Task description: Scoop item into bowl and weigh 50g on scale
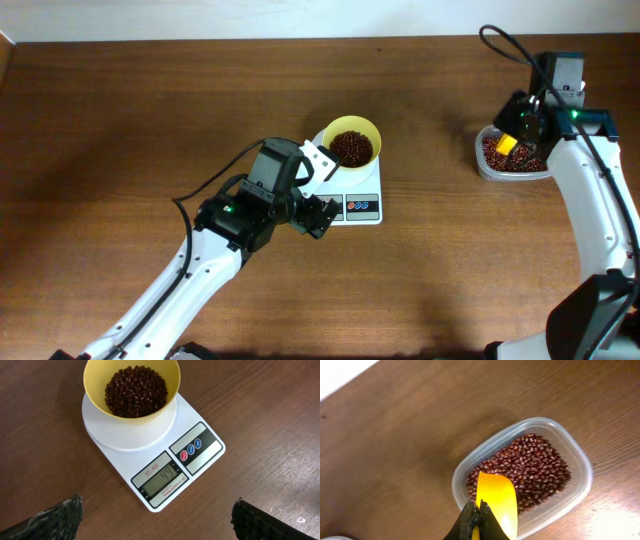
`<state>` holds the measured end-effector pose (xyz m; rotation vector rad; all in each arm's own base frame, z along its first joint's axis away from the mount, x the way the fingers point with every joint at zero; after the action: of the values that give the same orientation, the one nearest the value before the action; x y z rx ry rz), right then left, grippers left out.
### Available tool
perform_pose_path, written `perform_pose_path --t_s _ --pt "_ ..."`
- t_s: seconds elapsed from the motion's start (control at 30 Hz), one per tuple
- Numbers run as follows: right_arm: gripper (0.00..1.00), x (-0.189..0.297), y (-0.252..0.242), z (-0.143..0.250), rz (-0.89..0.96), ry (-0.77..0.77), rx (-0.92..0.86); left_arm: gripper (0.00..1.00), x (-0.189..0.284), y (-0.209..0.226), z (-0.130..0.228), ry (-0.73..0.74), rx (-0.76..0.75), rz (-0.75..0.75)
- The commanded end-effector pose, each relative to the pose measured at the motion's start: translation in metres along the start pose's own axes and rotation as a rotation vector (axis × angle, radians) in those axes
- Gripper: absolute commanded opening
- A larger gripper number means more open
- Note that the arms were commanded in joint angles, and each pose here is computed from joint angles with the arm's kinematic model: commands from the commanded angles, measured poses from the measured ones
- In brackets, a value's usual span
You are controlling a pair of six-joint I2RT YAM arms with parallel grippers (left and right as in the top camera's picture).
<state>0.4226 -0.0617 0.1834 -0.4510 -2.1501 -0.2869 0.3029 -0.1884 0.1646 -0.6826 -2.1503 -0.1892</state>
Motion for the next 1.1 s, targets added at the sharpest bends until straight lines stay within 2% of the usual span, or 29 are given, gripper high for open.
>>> perform_pose_path --t_s 0.0,0.2,0.47,0.63,0.87,1.07 --pt "0.04 -0.014 -0.008 0.006 0.050 0.029 0.042 0.99 0.006 -0.001 -0.004 -0.021 0.012 0.005" --pt "0.04 -0.052 -0.010 0.025 0.092 0.117 0.061 0.99 0.006 -0.001 -0.004 -0.021 0.012 0.005" --pt "0.04 -0.065 -0.007 0.032 0.085 0.143 0.064 0.99 0.006 -0.001 -0.004 -0.021 0.012 0.005" --pt "0.04 -0.068 0.009 0.015 0.001 0.077 0.045 0.99 0.006 -0.001 -0.004 -0.021 0.012 0.005" --pt "0.04 -0.069 -0.005 0.022 -0.032 0.136 0.009 0.99 0.006 -0.001 -0.004 -0.021 0.012 0.005" --pt "0.04 -0.066 0.004 0.023 -0.232 0.166 0.103 0.99 0.006 -0.001 -0.004 -0.021 0.012 0.005"
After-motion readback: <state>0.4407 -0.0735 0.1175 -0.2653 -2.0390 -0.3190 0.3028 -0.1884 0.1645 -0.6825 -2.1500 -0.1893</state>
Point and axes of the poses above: each gripper's point midway between its finger pads, its own x axis back along the fingers, its own y axis along the line the jaws close on, z = x × y, the point moved 1 cm from there along x, back along the fingers, and after that the axes turned 10 degrees about x, right-handed, at the moved point
